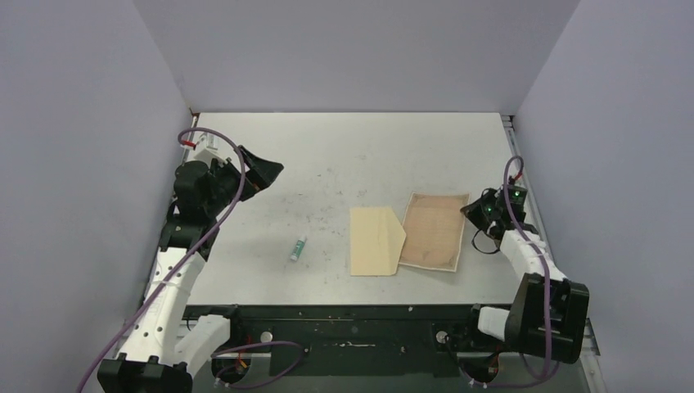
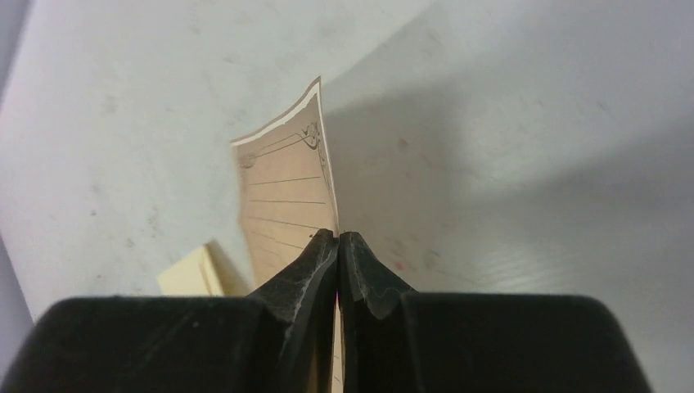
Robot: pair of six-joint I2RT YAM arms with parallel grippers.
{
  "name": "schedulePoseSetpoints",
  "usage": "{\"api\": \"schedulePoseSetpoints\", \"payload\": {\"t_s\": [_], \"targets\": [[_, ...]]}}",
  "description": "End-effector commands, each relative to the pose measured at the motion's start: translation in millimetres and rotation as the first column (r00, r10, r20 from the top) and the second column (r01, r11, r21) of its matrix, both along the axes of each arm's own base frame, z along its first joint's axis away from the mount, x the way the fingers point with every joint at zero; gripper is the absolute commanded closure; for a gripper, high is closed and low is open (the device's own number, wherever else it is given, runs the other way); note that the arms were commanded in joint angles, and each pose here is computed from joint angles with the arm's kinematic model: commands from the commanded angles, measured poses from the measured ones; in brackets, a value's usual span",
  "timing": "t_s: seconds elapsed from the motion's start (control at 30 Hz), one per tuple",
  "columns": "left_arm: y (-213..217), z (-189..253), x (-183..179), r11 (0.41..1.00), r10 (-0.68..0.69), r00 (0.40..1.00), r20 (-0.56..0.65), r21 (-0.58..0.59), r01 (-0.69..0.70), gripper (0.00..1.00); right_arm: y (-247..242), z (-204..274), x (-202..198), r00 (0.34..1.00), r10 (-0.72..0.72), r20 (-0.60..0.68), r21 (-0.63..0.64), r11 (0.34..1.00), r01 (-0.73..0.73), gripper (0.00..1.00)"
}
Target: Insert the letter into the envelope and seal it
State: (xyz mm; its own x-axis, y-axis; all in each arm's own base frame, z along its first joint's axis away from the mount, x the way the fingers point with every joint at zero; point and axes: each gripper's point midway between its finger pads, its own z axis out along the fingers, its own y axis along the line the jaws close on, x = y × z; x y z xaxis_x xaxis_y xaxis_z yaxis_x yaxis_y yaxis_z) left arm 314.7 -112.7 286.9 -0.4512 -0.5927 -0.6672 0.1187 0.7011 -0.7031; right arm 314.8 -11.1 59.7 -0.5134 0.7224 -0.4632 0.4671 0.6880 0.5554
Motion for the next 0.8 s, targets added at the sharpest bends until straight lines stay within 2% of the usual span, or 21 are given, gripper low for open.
{"api": "schedulePoseSetpoints", "payload": {"t_s": [0.0,0.17,0.27,0.5,0.6,0.77], "targets": [[-4,29,-3,0.998,-0.013,0.999,0.045,-0.068,0.016,0.04,-7,112,45,0.955,0.008,0.296,-0.166,0.985,0.043,0.95],[-20,50,-14,0.988,-0.127,0.983,0.134,-0.075,0.138,0.04,10,197,55,0.886,0.093,0.455,-0.229,0.973,0.016,0.95],[-29,66,-22,0.975,-0.192,0.962,0.194,-0.072,0.210,0.04,32,239,56,0.827,0.181,0.532,-0.237,0.970,-0.060,0.95],[-49,107,-36,0.932,-0.273,0.912,0.307,-0.150,0.329,0.04,94,329,40,0.600,0.364,0.712,-0.233,0.929,-0.288,0.95],[-62,124,-44,0.894,-0.318,0.874,0.369,-0.191,0.406,0.04,111,365,28,0.517,0.378,0.768,-0.226,0.916,-0.333,0.95],[-85,139,-54,0.850,-0.373,0.822,0.431,-0.196,0.489,0.04,135,429,-1,0.367,0.303,0.880,-0.139,0.901,-0.410,0.95]]}}
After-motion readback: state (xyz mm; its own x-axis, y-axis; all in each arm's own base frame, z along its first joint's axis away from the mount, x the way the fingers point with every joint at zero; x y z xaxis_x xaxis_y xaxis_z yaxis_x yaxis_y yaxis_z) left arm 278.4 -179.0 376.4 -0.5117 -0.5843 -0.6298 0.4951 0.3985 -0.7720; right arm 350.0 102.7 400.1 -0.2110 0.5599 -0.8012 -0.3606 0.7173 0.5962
